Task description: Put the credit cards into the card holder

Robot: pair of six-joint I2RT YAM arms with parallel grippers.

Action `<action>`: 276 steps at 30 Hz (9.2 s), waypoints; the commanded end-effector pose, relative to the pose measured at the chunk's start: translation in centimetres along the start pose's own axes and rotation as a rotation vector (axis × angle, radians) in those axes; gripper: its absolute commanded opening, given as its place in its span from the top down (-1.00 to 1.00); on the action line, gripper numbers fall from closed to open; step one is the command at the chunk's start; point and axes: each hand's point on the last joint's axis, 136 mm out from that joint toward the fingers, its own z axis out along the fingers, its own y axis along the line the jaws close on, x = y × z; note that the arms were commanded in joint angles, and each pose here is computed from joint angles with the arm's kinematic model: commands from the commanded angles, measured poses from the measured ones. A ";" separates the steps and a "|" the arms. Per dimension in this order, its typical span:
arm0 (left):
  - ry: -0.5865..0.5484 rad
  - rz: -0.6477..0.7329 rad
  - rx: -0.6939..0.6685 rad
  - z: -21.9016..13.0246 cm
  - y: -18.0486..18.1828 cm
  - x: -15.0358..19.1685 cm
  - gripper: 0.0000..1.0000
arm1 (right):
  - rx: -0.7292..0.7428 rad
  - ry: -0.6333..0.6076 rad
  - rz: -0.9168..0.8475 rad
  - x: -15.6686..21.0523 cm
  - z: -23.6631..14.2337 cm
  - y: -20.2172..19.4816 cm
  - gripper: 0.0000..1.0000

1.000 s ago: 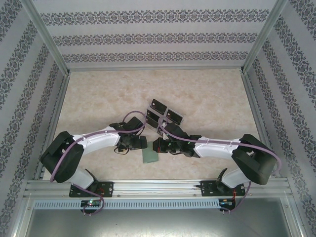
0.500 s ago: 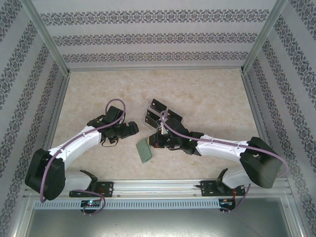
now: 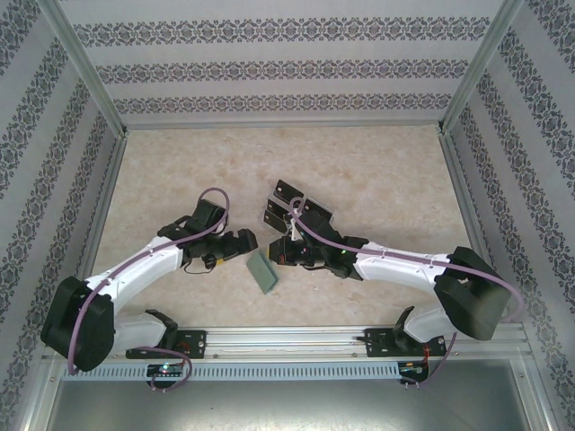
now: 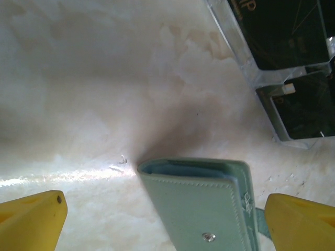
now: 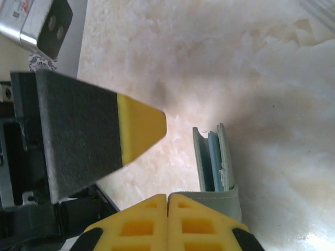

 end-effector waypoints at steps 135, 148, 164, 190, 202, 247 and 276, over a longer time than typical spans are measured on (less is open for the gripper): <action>-0.004 0.085 -0.115 1.7 1.4 0.0 -0.97 | 0.294 -0.238 0.036 2.6 -6.9 -3.0 0.00; 0.008 0.024 0.024 1.9 -0.5 -1.9 -0.93 | 0.297 -0.149 -0.010 3.5 -2.8 -2.8 0.39; 0.085 0.019 0.168 3.3 -1.7 -0.2 -0.83 | 0.427 -0.088 0.188 5.9 0.8 -14.0 0.64; 0.093 -0.001 0.288 4.8 -3.8 0.4 -0.06 | 0.475 -0.092 0.269 7.1 0.4 -17.3 0.67; 0.066 0.019 0.318 3.6 -4.7 0.3 0.56 | 0.481 -0.089 0.271 7.1 0.4 -17.6 0.68; -0.009 0.061 0.135 3.5 -2.7 1.8 1.00 | 0.444 -0.212 0.168 3.7 -6.9 -12.8 0.23; -0.142 0.152 -0.117 0.3 1.4 -0.7 -1.00 | 0.417 -0.058 0.095 2.6 -0.5 -9.6 0.16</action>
